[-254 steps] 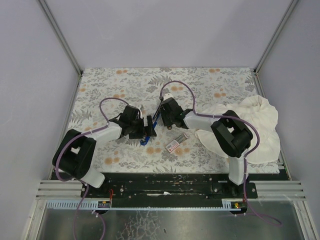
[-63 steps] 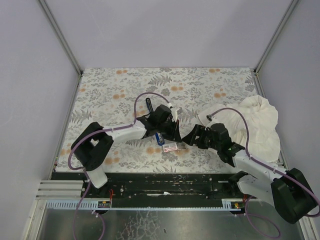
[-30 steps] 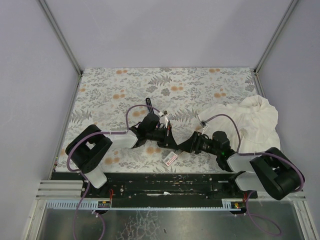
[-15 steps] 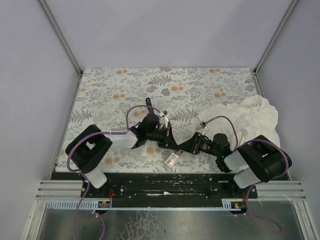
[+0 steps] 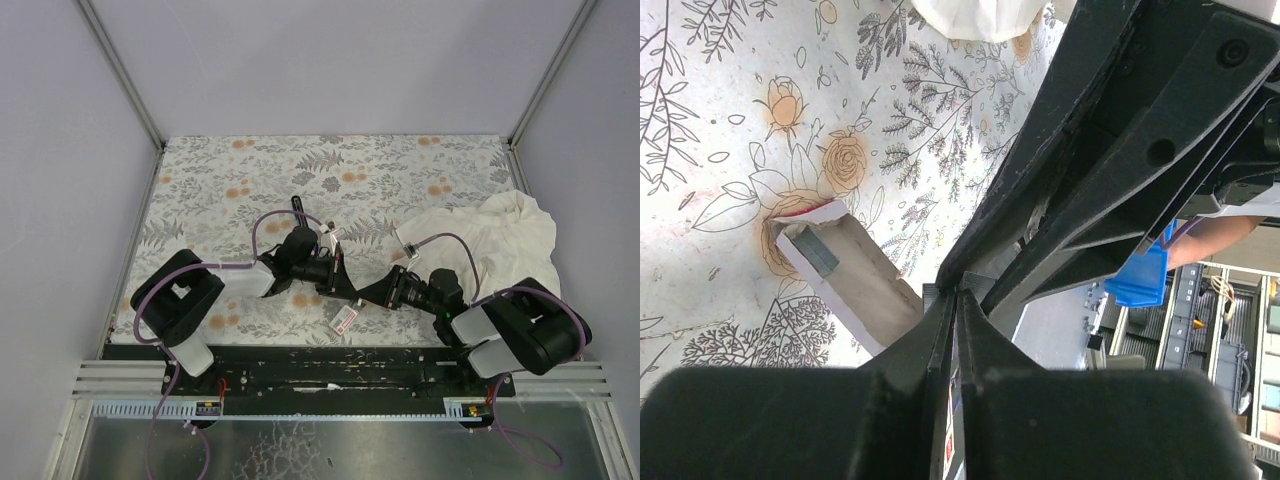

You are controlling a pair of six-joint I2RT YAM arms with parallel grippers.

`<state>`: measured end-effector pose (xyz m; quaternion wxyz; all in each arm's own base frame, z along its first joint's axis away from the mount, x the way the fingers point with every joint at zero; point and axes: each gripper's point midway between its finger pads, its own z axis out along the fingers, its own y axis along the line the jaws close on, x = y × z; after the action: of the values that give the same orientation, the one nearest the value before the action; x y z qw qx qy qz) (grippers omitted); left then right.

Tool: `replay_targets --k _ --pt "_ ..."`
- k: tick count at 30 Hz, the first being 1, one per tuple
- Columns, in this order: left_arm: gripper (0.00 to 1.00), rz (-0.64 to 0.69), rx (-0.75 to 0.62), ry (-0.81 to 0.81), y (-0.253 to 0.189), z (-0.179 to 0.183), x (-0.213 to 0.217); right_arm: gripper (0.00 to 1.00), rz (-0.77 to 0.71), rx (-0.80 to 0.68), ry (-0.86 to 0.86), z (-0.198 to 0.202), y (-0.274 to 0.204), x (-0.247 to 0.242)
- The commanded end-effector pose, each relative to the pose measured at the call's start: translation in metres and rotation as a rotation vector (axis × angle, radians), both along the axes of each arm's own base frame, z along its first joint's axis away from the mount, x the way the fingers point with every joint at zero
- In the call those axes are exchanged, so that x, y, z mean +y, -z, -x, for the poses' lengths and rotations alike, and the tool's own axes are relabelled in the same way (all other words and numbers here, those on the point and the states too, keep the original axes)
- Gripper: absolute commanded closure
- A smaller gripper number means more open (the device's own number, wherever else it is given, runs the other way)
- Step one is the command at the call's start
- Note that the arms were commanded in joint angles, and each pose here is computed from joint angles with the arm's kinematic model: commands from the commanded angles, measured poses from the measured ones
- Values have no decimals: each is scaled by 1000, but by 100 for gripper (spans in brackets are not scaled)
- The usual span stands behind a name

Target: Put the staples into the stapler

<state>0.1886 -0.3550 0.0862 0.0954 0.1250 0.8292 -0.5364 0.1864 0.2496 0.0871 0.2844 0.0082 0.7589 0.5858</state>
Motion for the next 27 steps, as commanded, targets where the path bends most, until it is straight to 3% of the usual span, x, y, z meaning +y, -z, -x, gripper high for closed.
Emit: replay_targets --k 1,6,14,21,23,27 --pt "95 9 -64 -17 -5 -7 0 84 -25 -95 14 -6 -20 1" --pt "82 -54 -107 -38 1 -11 8 84 37 -93 52 -10 -12 -5" --pt "76 -116 -172 -60 0 -15 18 85 195 -117 104 -19 -1 -19" --pt "59 -273 -311 -177 -24 -44 40 86 613 -26 205 -34 26 -65" --pt "51 -332 -351 -223 -36 -56 51 87 772 37 228 -35 36 -86" --pt "35 -368 -393 -300 -65 -79 74 88 948 98 226 -36 38 -102"
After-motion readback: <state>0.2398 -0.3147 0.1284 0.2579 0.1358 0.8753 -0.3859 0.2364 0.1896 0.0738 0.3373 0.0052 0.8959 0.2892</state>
